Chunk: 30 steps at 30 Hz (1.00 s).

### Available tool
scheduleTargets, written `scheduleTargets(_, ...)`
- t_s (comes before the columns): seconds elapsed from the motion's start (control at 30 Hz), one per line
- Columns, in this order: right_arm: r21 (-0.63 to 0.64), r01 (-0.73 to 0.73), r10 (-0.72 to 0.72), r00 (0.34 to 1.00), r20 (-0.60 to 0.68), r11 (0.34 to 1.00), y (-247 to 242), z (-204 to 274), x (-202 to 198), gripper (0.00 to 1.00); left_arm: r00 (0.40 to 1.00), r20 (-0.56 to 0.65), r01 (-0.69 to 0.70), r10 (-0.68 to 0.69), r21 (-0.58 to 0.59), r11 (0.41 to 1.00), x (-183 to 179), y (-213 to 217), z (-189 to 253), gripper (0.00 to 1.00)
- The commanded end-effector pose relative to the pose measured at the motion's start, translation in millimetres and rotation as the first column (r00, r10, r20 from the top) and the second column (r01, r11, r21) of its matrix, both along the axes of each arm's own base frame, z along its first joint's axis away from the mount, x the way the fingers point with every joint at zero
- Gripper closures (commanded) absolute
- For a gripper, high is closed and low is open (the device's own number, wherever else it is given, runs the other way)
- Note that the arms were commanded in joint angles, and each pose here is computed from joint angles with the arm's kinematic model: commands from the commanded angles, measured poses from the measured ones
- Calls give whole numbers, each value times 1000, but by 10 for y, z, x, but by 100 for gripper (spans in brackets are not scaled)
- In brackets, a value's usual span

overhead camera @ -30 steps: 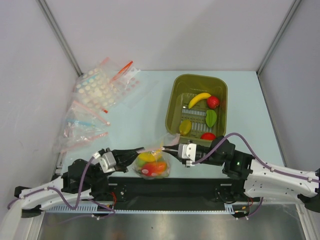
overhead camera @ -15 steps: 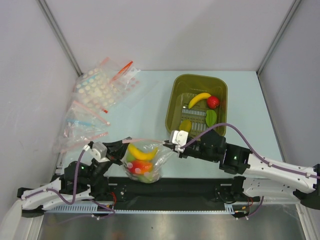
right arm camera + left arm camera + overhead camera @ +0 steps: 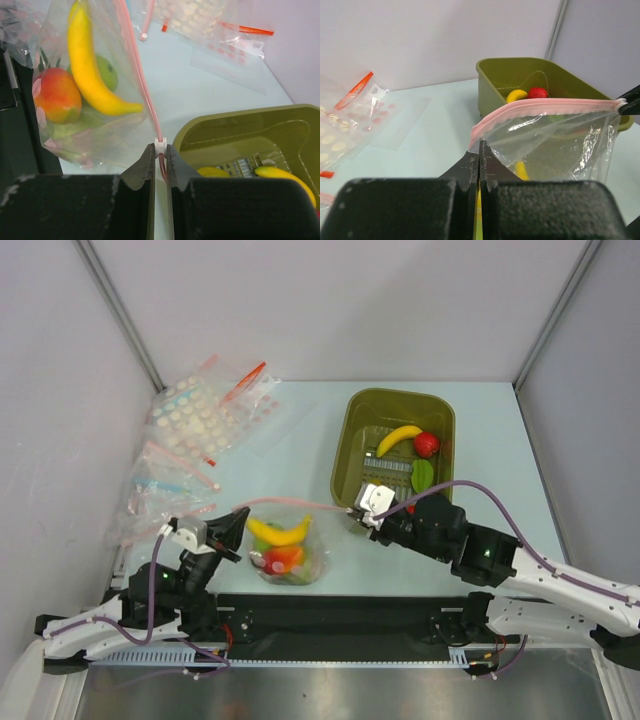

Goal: Place the food in the zip-top bag and seal the zipper
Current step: Zip the zipper food storage bag at the center of the board.

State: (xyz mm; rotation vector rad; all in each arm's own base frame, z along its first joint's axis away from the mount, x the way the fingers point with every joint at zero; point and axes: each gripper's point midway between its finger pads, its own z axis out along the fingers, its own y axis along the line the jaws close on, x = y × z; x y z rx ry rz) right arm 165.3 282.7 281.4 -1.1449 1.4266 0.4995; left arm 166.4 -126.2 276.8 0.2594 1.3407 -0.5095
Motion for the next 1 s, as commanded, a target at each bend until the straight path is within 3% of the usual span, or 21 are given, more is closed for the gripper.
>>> scheduleTargets(0.0,-3,91,-91,995,33,996,-201,50,117,100,995,-9,-102,102,-170,980,19,415,219,100)
scheduleTargets(0.3,0,152,-152,987,56,988,-298,69,194,100,993,-15,-116,116,-177,977,28,443,202,100)
scheduleTargets(0.6,118,172,-184,977,108,978,-123,277,367,100,985,-18,-173,173,-131,976,115,347,267,99)
scheduleTargets(0.7,116,147,-157,985,78,982,69,329,483,100,978,-50,-209,204,-149,966,170,275,293,98)
scheduleTargets(0.83,126,184,-182,983,-26,975,41,370,817,100,976,-45,-214,211,-76,974,233,64,384,99)
scheduleTargets(0.97,170,201,-189,978,-85,965,20,401,862,100,972,-49,-234,232,-49,971,365,-50,505,99)
